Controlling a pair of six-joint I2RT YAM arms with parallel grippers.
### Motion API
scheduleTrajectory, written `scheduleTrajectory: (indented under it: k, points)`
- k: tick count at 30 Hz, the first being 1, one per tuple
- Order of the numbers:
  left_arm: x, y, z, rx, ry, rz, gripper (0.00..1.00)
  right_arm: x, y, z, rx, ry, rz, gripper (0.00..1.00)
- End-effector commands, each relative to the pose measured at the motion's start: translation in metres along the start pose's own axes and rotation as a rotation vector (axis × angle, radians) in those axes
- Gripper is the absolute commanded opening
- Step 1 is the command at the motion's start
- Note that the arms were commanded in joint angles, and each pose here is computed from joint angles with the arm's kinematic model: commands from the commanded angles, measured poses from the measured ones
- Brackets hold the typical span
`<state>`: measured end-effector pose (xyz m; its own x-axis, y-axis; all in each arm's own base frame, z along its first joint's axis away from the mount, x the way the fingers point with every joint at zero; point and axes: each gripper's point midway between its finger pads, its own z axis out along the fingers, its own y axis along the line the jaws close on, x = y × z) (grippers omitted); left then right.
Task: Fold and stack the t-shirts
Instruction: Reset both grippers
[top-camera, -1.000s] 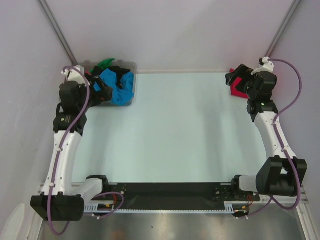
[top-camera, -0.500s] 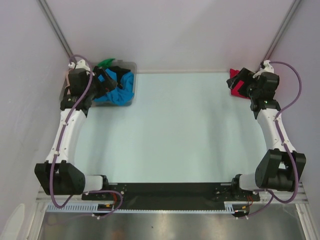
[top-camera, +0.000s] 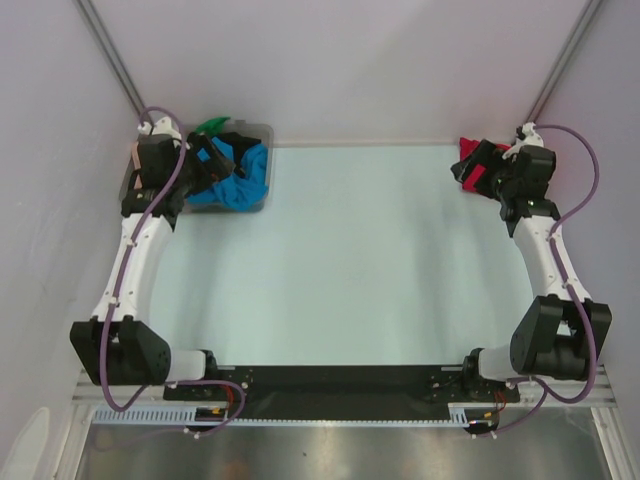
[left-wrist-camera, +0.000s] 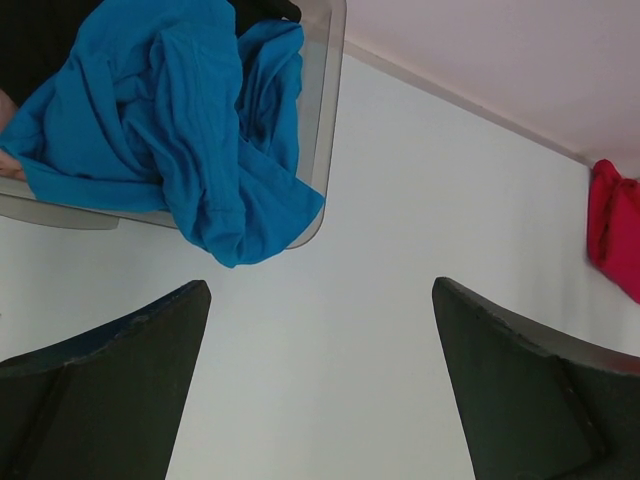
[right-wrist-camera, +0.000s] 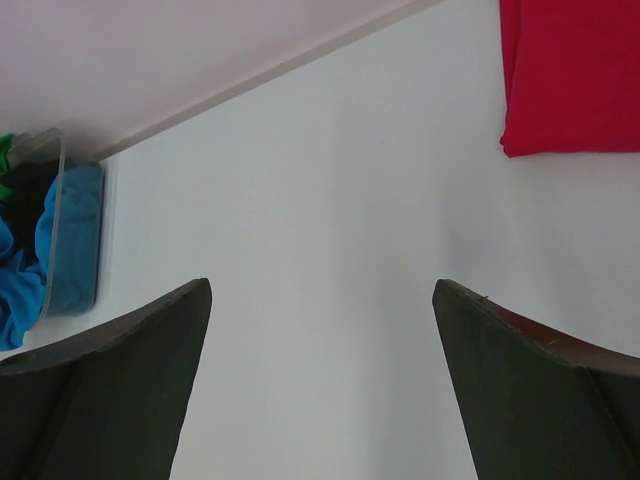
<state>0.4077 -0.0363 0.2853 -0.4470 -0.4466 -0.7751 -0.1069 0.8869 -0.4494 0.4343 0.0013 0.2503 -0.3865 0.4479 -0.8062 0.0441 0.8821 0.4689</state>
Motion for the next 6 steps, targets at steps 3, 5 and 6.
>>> scheduleTrajectory:
  k: [3, 5, 6]
  points:
    - [-0.0106, -0.0102, -0.0118, 0.050, -0.060, 0.037, 1.00, -0.0112, 0.0031, -0.0017, -0.014, -0.031, -0.035, 1.00]
    - [-0.0127, -0.0111, -0.0181, 0.056, -0.082, 0.043, 0.99, -0.0137, 0.0055, -0.0043, -0.024, -0.054, -0.032, 1.00]
    - [-0.0088, -0.0098, -0.0176, 0.059, -0.079, 0.048, 1.00, -0.0132, 0.0078, -0.0048, -0.039, -0.057, -0.034, 1.00]
